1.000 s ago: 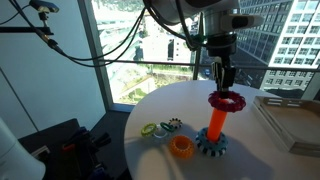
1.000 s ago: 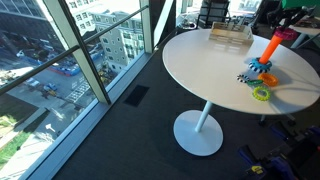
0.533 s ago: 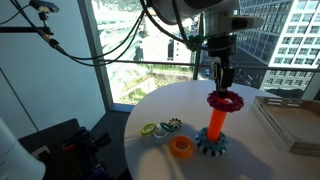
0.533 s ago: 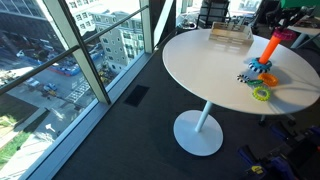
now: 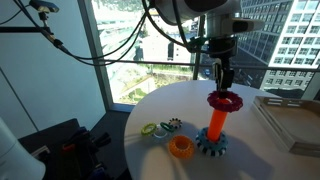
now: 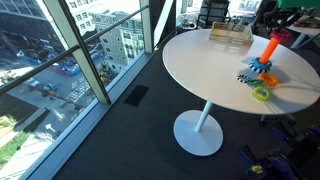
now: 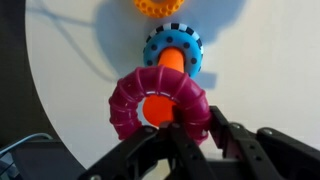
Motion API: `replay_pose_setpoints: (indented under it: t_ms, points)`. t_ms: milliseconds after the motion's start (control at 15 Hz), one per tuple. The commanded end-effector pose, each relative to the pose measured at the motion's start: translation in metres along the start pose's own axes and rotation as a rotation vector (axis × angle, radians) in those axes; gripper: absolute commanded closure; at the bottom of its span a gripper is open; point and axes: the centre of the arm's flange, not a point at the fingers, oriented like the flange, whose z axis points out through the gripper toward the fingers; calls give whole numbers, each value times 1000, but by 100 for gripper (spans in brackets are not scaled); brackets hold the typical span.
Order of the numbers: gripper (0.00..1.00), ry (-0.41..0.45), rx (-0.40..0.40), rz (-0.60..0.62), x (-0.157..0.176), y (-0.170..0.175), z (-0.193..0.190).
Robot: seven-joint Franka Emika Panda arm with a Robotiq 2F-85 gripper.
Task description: Put the pink ring around the orange rod
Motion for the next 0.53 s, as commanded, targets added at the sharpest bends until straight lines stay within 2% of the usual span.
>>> replay_pose_setpoints:
  t_ms: [0,333,400,467]
  points:
    - [90,-15,-4,18,15,-7,0]
    - [89,-51,-36,6,17,-9,1]
    - [85,-66,-41,3,17,-8,2]
    - [55,-72,-46,3,17,-8,2]
